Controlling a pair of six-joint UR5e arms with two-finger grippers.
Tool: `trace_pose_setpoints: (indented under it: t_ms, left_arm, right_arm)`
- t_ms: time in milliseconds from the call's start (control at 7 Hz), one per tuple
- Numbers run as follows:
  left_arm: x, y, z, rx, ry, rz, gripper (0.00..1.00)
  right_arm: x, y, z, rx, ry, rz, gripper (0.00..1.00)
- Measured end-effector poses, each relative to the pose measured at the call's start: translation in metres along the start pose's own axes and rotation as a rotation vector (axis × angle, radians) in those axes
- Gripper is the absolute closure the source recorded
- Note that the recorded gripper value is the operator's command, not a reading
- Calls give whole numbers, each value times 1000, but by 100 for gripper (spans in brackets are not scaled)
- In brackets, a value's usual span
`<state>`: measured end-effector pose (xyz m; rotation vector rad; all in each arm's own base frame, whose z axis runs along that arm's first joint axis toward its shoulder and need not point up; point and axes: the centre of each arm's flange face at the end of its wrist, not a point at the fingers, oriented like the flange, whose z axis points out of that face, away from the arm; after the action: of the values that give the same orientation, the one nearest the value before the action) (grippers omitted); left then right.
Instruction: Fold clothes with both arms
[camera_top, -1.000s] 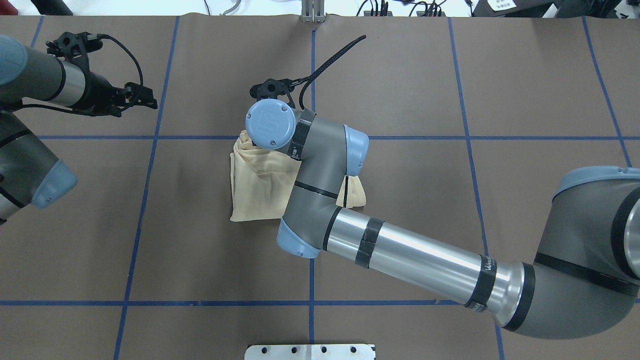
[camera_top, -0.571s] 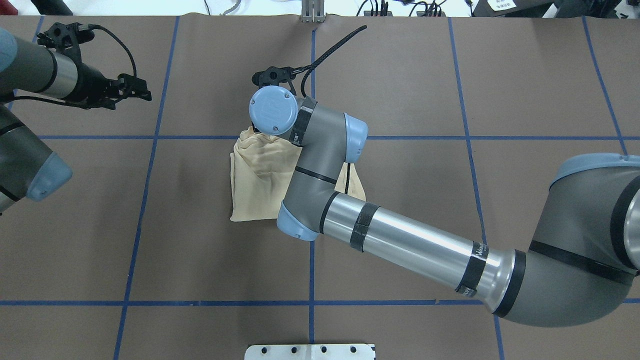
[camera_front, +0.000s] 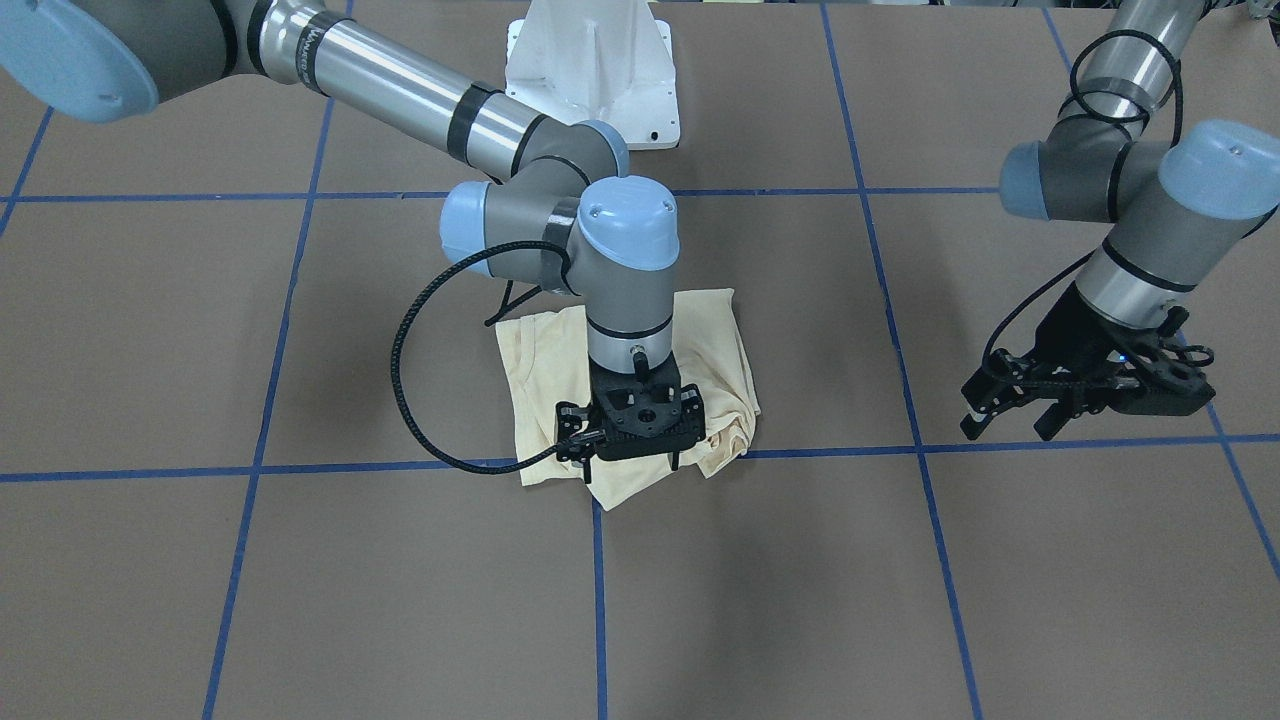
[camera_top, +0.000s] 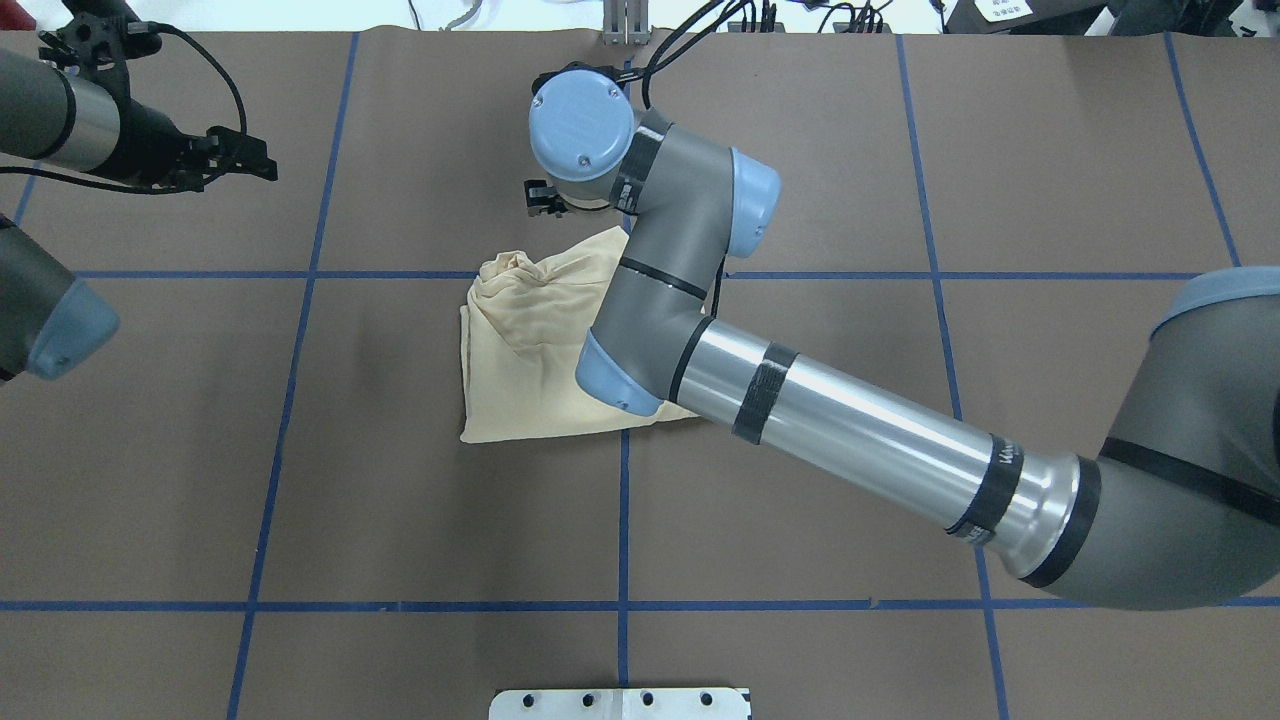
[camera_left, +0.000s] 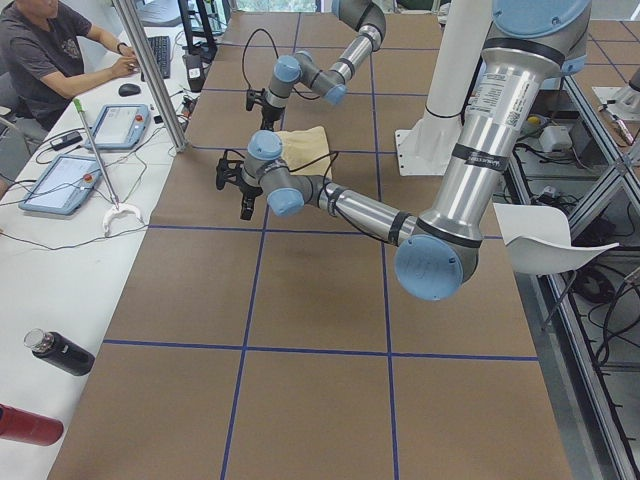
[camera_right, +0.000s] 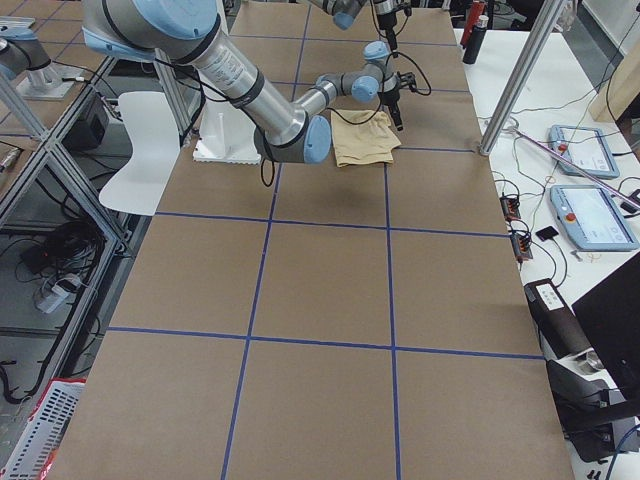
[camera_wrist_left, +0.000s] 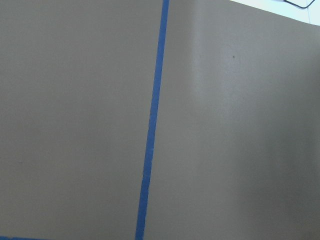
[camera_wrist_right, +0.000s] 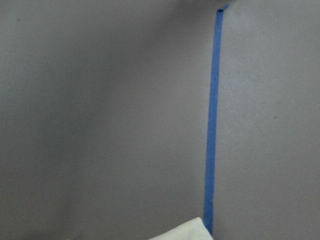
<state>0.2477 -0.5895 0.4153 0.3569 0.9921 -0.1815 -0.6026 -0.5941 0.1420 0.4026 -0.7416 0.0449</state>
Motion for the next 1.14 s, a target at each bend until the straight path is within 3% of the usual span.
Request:
trace_pose_setpoints:
  t_ms: [429, 714, 857, 1143]
  left_arm:
    - [-68, -22, -40, 3, -13, 126, 0]
    - [-122, -41, -64, 35, -62, 167, 0]
    - [-155, -48, -80, 51, -96, 239, 0]
    - [-207, -48, -109, 73, -148, 379, 0]
  right_arm:
    - [156, -40, -35, -132, 23, 41, 1]
    - [281, -54, -71, -181, 38, -57, 1]
    - [352, -52, -89, -199, 27, -76, 0]
    - [465, -9, -112, -215, 16, -32, 0]
